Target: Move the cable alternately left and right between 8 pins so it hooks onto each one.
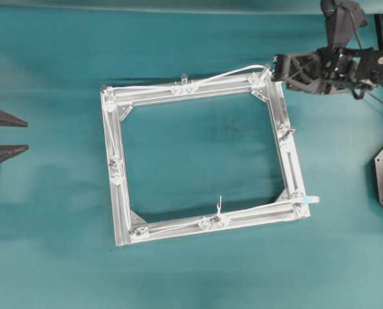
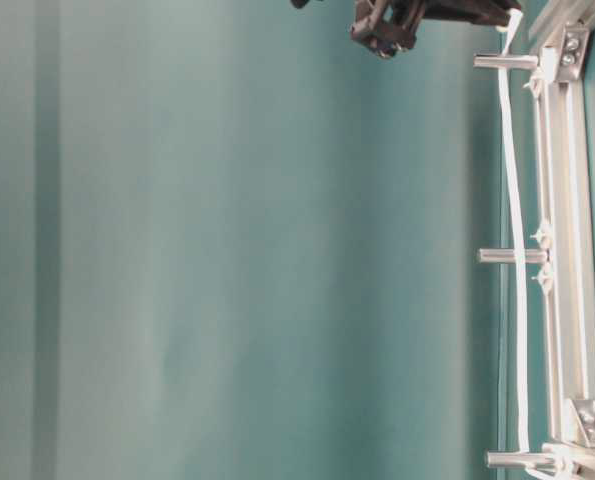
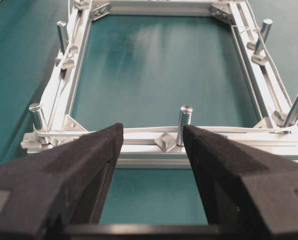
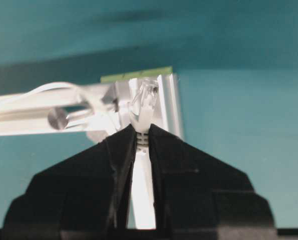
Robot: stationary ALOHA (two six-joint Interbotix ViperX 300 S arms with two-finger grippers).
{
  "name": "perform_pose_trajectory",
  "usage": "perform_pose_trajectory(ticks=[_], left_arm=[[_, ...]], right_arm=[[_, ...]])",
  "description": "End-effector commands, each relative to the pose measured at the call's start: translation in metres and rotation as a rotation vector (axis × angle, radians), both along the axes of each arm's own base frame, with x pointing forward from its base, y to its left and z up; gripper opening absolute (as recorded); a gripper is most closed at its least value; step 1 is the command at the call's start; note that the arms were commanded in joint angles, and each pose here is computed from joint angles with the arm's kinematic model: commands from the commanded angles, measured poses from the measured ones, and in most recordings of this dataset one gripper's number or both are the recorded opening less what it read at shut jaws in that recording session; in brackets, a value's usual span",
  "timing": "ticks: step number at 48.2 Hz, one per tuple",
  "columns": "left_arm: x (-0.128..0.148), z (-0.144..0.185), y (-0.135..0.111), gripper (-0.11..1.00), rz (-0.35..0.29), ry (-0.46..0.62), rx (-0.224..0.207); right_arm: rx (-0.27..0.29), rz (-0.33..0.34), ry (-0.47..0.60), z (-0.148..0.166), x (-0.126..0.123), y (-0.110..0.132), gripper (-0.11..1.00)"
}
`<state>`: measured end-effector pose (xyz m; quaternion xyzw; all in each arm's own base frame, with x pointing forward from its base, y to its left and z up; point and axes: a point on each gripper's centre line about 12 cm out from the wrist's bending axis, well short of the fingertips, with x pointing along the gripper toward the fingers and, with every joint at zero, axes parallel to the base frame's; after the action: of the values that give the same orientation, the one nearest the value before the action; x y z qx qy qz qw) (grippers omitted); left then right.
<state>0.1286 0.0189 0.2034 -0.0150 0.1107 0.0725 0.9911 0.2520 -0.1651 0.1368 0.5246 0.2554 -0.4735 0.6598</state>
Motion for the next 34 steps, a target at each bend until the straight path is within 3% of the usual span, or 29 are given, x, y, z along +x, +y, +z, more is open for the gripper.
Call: perform_pose_trajectory(ticks=[1, 10, 21, 34], left_arm=[[0.001, 0.005, 0.0, 0.64, -0.003, -0.009, 0.012], [0.001, 0.005, 0.0, 0.64, -0.002, -0.008, 0.01], [0.001, 0.005, 0.0, 0.64, -0.002, -0.009, 0.011], [0.001, 0.005, 0.0, 0.64, -0.003, -0.007, 0.012]], right_arm=[[-0.003, 0.015, -0.039, 0.007, 0.012, 0.004, 0.1], [0.009, 0.053, -0.003, 0.001, 0.014, 0.016, 0.1], [-0.018, 0.126, 0.033, -0.002, 0.017, 0.023, 0.1], [-0.015, 0.126, 0.042, -0.004, 0.017, 0.023, 0.12]])
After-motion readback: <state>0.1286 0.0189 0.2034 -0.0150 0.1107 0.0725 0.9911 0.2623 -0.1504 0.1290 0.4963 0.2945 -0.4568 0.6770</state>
